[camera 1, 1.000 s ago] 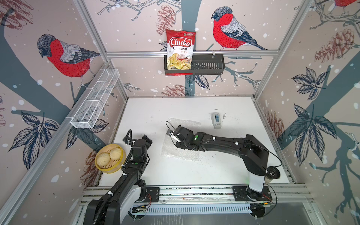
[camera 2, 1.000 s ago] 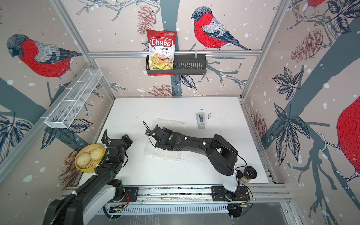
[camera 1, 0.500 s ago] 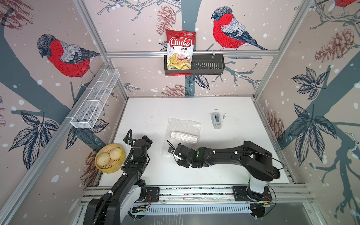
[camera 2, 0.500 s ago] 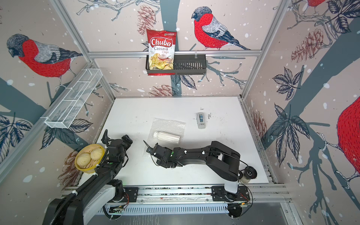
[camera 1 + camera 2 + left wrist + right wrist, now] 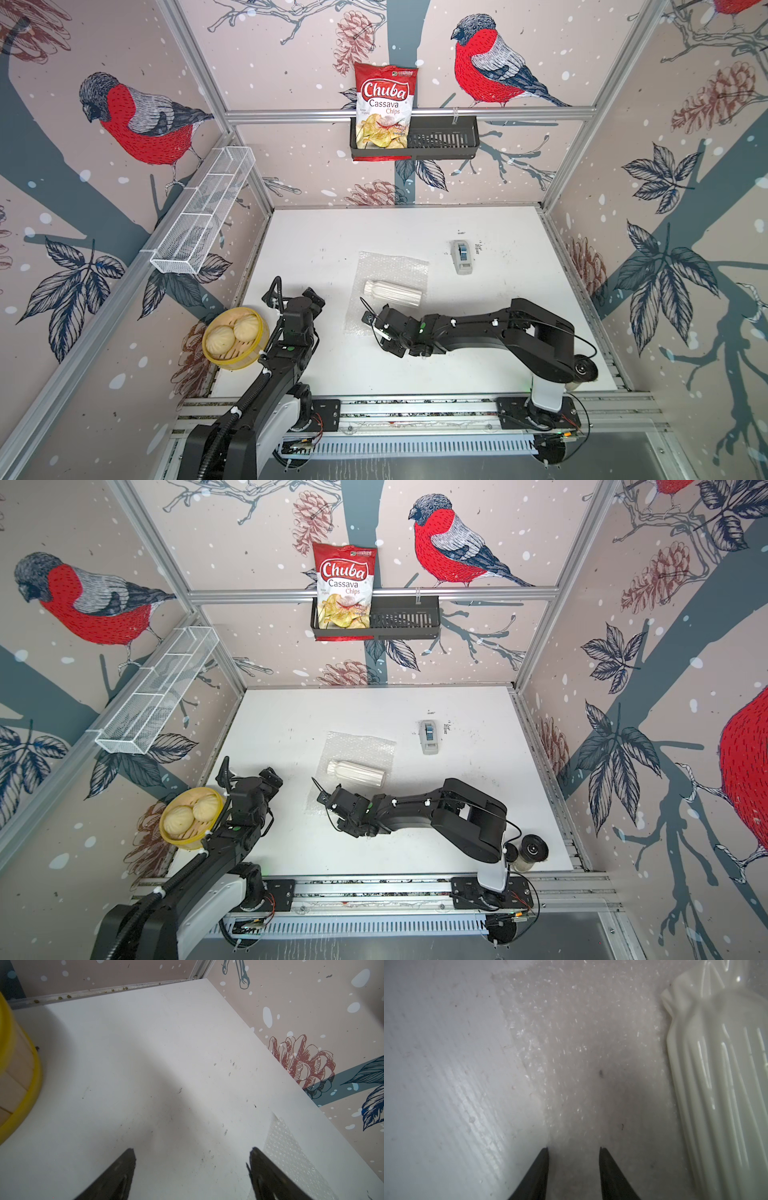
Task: Wrap vases in bubble wrap
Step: Wrap the vase in bubble wrap.
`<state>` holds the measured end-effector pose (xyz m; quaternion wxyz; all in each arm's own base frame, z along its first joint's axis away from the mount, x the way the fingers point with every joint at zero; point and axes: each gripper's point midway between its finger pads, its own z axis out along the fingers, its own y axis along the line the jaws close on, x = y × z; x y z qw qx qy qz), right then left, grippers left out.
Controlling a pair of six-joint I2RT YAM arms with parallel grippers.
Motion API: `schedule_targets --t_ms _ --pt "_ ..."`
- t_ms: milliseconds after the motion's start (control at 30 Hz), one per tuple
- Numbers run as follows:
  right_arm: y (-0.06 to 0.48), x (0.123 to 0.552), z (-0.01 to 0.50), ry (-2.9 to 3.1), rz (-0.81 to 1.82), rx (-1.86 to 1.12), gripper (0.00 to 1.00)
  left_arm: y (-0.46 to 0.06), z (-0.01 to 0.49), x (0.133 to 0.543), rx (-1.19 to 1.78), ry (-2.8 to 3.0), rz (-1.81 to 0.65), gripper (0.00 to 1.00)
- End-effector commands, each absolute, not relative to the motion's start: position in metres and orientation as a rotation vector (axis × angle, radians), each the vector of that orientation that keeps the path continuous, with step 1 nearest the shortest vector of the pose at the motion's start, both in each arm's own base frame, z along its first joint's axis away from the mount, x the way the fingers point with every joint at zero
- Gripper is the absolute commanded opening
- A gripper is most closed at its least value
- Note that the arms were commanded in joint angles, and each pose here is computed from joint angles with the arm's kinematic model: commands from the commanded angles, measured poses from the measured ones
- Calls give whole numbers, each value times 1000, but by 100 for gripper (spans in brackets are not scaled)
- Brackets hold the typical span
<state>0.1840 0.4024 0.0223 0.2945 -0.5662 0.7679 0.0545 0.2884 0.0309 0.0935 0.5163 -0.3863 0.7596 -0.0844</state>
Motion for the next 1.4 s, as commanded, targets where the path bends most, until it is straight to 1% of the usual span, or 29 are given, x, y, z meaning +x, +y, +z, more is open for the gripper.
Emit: schedule_targets --t_ms 0,67,100,233,333,400,767,933,1067,1100,1167,1200,1233,1333,1367 --pt "398 189 18 2044 99 -1510 33 35 97 289 -939 1795 -191 86" --pt "398 192 19 2040 89 -1505 23 35 98 289 -938 1793 -191 86" --pt "398 194 21 2038 87 -1501 21 35 97 289 -939 1795 -189 86" --pt "402 196 30 2024 94 -1489 8 35 98 289 -935 1794 -191 86" --pt "406 199 37 2018 104 -1474 2 31 101 292 -910 1799 -208 85" --pt "407 203 41 2016 98 -1458 0 28 104 294 -887 1804 -227 84" --pt "402 249 72 1997 22 -1352 0 12 117 297 -777 1792 -320 84" --pt "402 270 90 1973 -5 -1303 0 6 115 300 -747 1803 -347 83" --pt "398 285 94 1971 -32 -1278 0 4 112 302 -740 1820 -352 83" --pt "397 290 95 1971 -39 -1267 4 3 112 302 -738 1823 -354 83" --pt "394 298 95 1975 -48 -1246 7 2 112 303 -736 1823 -357 83" --pt "392 303 96 1977 -49 -1232 12 3 111 303 -736 1825 -356 83" --pt "390 308 96 1979 -49 -1217 24 2 111 303 -735 1826 -357 83" --pt "389 321 97 1988 -28 -1184 30 1 111 303 -724 1827 -363 83" --pt "390 323 96 1991 -21 -1180 31 0 111 303 -719 1829 -364 83"
